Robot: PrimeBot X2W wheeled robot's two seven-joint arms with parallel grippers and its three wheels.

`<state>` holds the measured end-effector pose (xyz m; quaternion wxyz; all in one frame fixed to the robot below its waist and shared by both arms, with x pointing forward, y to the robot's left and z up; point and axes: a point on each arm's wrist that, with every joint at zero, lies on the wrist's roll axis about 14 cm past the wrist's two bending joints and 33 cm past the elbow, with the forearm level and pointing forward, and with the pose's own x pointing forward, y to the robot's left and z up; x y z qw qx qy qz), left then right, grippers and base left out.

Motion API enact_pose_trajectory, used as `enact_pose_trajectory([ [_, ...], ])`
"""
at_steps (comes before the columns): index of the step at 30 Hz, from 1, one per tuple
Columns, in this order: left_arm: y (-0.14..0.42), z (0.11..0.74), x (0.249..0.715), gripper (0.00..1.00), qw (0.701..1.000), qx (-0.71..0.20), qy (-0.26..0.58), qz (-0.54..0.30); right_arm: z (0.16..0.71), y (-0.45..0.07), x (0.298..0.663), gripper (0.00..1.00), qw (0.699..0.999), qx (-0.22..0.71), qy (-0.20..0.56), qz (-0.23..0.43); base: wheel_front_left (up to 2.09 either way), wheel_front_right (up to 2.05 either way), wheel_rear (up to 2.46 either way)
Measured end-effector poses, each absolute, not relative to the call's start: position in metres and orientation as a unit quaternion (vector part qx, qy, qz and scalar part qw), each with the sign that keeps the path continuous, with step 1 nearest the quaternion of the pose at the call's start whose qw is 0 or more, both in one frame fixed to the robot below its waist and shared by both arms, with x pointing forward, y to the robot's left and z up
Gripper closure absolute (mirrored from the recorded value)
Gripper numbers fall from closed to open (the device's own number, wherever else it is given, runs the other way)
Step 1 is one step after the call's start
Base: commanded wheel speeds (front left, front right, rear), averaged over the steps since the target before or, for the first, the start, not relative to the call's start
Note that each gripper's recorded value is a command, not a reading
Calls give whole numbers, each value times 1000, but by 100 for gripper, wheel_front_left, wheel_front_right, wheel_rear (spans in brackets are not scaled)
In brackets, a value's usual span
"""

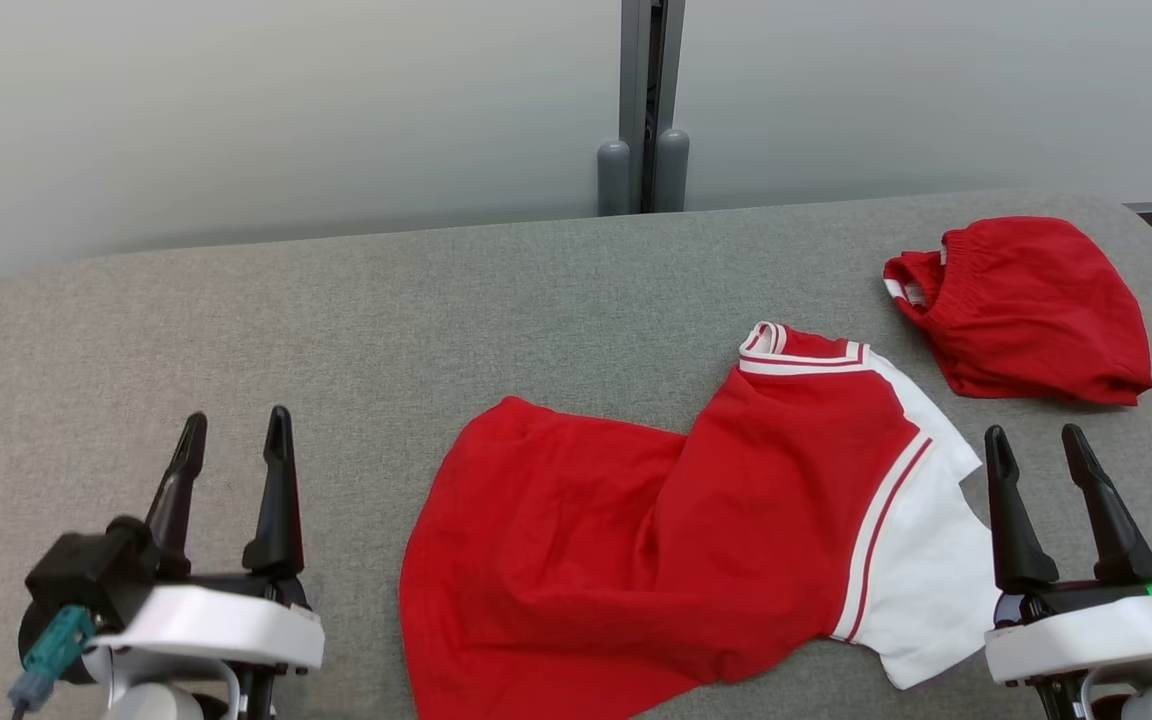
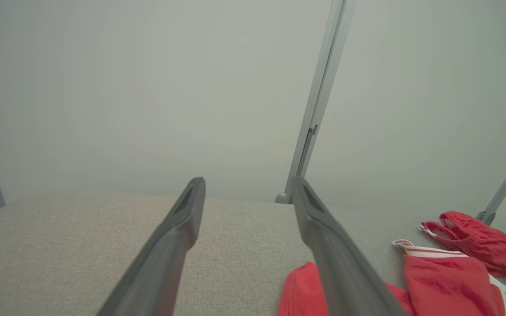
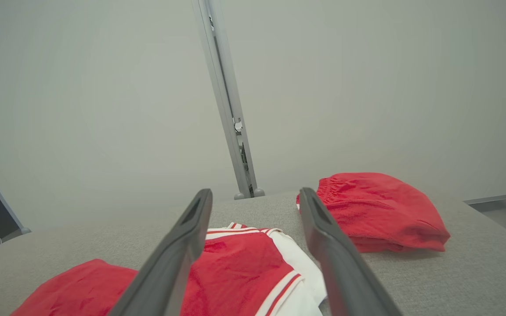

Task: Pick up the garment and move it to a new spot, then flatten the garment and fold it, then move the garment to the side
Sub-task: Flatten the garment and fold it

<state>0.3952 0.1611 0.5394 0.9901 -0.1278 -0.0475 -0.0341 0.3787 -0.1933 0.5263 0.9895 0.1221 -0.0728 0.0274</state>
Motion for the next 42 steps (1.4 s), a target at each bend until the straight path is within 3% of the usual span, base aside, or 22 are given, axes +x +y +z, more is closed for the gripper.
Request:
enact_pose_trajectory([
  [42, 146, 497, 366, 0, 989, -141, -16, -50, 528, -193, 368, 0, 990, 115, -75, 32, 0, 0, 0],
])
